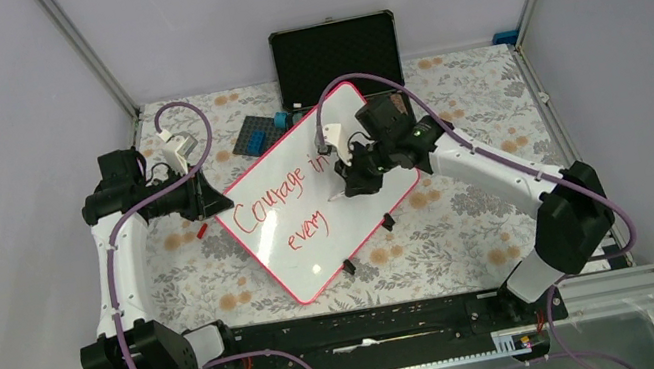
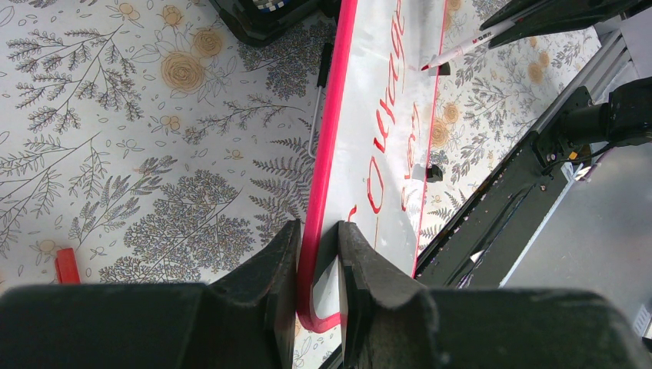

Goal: Write a sentence on the whiteboard

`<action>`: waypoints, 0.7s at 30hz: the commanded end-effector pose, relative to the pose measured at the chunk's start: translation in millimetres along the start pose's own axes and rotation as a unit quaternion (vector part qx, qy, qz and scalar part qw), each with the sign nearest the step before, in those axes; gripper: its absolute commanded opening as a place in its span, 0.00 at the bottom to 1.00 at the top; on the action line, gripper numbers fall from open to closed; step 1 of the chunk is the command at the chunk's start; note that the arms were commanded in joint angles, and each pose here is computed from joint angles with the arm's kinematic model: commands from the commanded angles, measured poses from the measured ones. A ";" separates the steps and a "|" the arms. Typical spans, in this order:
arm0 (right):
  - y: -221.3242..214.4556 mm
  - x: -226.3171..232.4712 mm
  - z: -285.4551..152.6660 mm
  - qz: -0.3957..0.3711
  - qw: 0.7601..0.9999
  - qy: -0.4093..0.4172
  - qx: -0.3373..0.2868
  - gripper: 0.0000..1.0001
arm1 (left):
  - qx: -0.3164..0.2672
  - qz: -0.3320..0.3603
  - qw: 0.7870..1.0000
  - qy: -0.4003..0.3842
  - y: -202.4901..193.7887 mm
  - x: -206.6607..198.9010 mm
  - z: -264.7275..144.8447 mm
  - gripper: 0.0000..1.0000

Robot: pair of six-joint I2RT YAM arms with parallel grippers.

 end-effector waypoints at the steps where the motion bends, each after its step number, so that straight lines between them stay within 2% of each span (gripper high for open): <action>1: 17.9 -4.5 0.3 -0.013 1.000 -0.012 -0.018 0.00 | 0.004 0.021 1.000 0.011 -1.5 7.3 3.5 0.02; 21: 17.3 7.8 10.3 -0.027 1.000 0.000 -0.007 0.00 | 0.004 0.022 1.000 0.011 -1.5 7.1 3.3 0.02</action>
Point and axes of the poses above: each gripper's point midway between its finger pads, its own z axis out along the fingers, its own x axis along the line the jaws close on, y = z × x, the point moved 6 cm from there along -z, back along the fingers, and after that the axes turned 4 degrees about -z, right-handed, at the moved point
